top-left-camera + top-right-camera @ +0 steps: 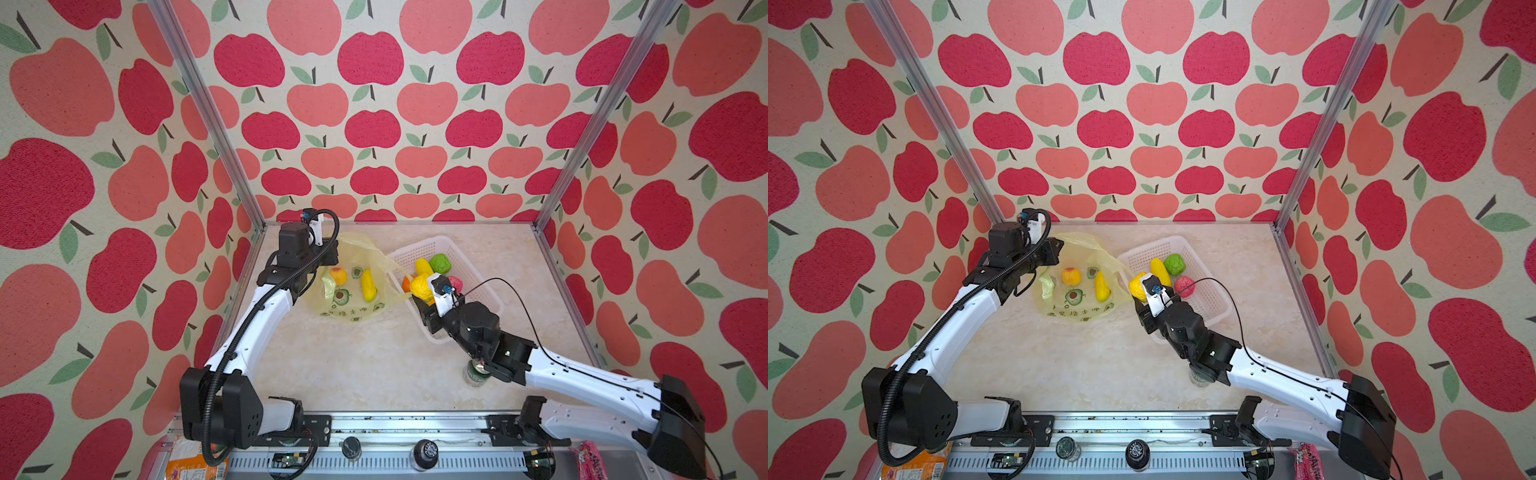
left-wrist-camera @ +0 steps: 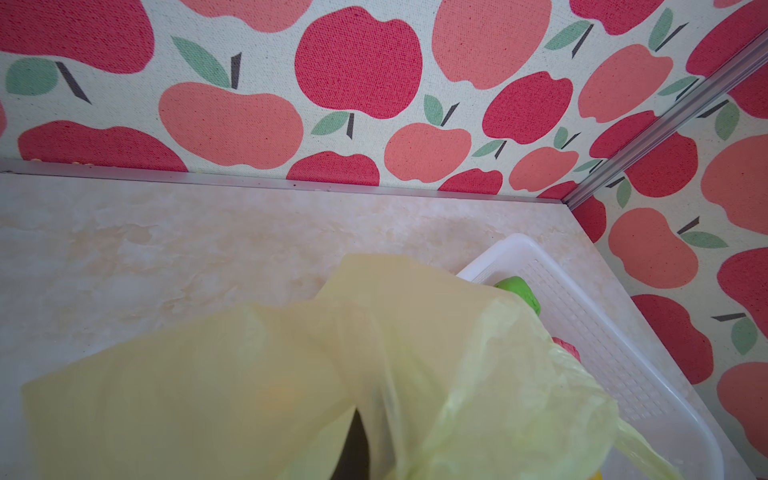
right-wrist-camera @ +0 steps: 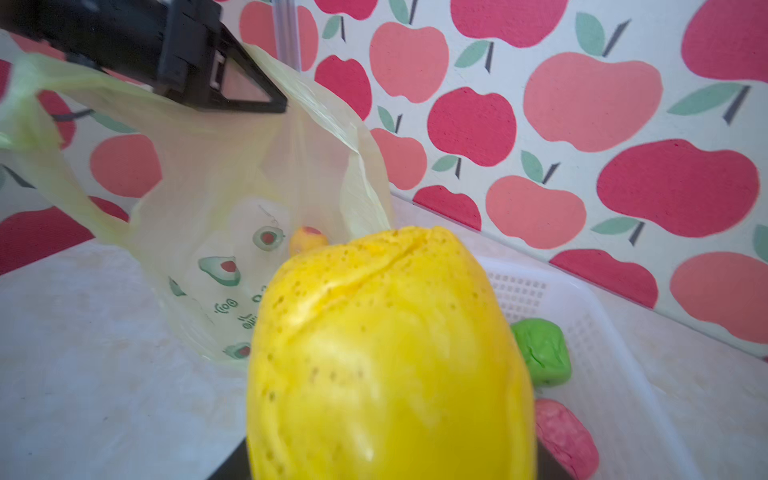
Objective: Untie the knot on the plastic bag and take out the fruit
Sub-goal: 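Carry the yellow mango with the right gripper over the basket and release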
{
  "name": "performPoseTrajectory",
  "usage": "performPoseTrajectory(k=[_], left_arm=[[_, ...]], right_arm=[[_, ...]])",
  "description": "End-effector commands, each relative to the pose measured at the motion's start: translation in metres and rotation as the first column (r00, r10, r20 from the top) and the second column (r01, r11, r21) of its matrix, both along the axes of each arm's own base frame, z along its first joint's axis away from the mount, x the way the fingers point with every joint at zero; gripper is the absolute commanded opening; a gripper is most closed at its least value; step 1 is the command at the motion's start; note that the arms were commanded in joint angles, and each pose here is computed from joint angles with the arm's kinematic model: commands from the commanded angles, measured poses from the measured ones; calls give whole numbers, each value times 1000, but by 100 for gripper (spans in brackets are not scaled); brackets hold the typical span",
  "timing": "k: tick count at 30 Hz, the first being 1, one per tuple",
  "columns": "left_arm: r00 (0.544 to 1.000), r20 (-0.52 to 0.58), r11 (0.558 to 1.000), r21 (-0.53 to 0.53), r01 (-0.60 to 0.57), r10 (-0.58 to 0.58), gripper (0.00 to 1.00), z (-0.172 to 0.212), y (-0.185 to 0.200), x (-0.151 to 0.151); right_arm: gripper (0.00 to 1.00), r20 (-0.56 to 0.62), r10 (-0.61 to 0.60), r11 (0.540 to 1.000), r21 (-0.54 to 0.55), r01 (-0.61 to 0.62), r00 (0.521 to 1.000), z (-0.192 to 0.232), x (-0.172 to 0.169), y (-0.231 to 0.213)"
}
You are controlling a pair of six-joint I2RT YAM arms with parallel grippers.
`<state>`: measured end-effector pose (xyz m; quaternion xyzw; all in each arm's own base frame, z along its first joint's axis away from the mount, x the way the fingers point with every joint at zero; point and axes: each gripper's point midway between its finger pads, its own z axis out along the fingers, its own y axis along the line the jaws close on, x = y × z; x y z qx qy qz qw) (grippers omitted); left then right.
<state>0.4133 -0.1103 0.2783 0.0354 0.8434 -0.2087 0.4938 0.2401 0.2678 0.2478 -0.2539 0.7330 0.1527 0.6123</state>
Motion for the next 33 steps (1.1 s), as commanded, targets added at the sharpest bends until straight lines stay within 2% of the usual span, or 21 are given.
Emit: performPoseTrajectory(k=[1,5,7,10,15,21,27,33], left_arm=[[1000,-18,1000,-17,11,-12,0,0,-1,-7],[1000,-11,1000,-1,-18,18,0,2,5,-11],[1000,-11,1000,4,-25,25,0,2,7,-12],[1000,-5,1000,5,-29,29,0,3,8,-12],[1000,-10,1000,2,-18,18,0,0,5,-9],[999,-16,999,17,-28,28,0,-1,8,-7],[1000,-3,999,12,-31,31,0,0,8,-9],[1000,-11,1000,13,-29,29,0,0,8,-9]], right_arm=[[25,-88,-214,973,73,221,973,-21,17,-58],[24,-200,-253,958,82,274,946,-42,33,-76],[24,-248,-227,966,66,250,942,-52,39,-67],[25,-320,-205,976,0,216,925,-72,50,-50],[25,-445,-229,973,-139,186,866,-112,71,-28],[23,-550,-251,965,-211,158,797,-151,86,-12],[34,-588,-264,962,-219,163,764,-169,91,-12],[66,-570,-261,964,-203,174,779,-162,90,-16]])
